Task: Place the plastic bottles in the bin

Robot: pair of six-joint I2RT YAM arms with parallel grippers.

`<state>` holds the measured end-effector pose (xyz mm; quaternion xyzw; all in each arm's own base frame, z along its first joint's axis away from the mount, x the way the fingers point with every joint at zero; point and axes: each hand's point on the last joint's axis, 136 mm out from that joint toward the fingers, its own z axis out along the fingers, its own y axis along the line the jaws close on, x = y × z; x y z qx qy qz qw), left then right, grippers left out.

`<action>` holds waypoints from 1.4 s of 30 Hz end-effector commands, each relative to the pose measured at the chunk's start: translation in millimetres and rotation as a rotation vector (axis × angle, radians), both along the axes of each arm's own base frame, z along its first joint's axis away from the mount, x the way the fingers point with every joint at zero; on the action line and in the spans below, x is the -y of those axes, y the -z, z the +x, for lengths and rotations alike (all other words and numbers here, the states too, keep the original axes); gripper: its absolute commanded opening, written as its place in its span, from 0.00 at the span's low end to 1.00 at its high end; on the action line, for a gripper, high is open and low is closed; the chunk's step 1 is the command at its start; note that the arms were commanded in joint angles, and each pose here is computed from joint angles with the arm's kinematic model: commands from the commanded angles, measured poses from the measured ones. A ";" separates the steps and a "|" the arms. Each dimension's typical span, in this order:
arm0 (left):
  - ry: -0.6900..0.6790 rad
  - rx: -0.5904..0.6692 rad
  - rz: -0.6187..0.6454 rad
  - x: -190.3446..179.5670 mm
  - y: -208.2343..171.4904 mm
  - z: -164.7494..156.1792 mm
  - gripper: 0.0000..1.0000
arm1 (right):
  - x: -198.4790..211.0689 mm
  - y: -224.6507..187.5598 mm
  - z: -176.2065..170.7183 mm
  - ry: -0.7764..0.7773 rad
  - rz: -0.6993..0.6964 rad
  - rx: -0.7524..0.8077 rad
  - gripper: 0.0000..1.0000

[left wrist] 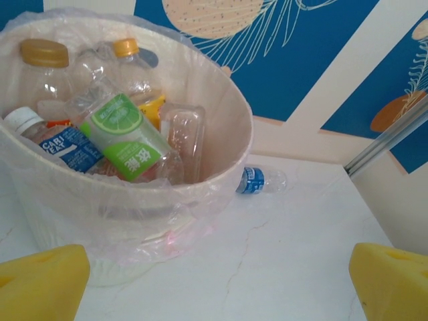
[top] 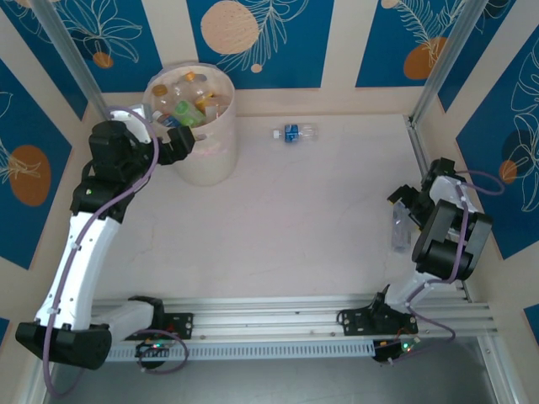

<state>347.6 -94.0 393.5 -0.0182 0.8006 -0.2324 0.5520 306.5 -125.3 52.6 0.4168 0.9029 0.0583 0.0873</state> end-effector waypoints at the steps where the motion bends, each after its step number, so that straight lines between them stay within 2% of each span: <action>1: 0.028 0.044 -0.023 7.4 -12.2 -2.4 1.00 | -11.8 0.7 5.1 -0.058 0.040 -0.002 0.99; 11: 0.041 0.032 -0.031 12.8 -9.3 5.6 1.00 | -22.7 31.2 2.8 -0.118 0.012 -0.134 0.98; 19: 0.019 0.025 -0.013 9.2 -8.6 7.5 1.00 | -40.9 40.4 15.8 -0.199 -0.002 -0.152 0.78; 25: 0.027 0.014 -0.022 12.7 -7.2 11.0 1.00 | -62.3 25.4 29.7 -0.295 -0.049 -0.113 0.61; 30: 0.038 -0.001 -0.028 16.6 -6.0 14.6 1.00 | -86.6 1.9 39.9 -0.386 -0.081 -0.037 0.50; 36: 0.054 -0.016 -0.023 27.1 -6.5 18.5 1.00 | -117.8 -45.4 53.0 -0.474 -0.107 0.139 0.46; 42: 0.143 -0.020 -0.015 65.2 -12.5 23.3 1.00 | -176.4 -123.6 59.4 -0.663 -0.129 0.464 0.46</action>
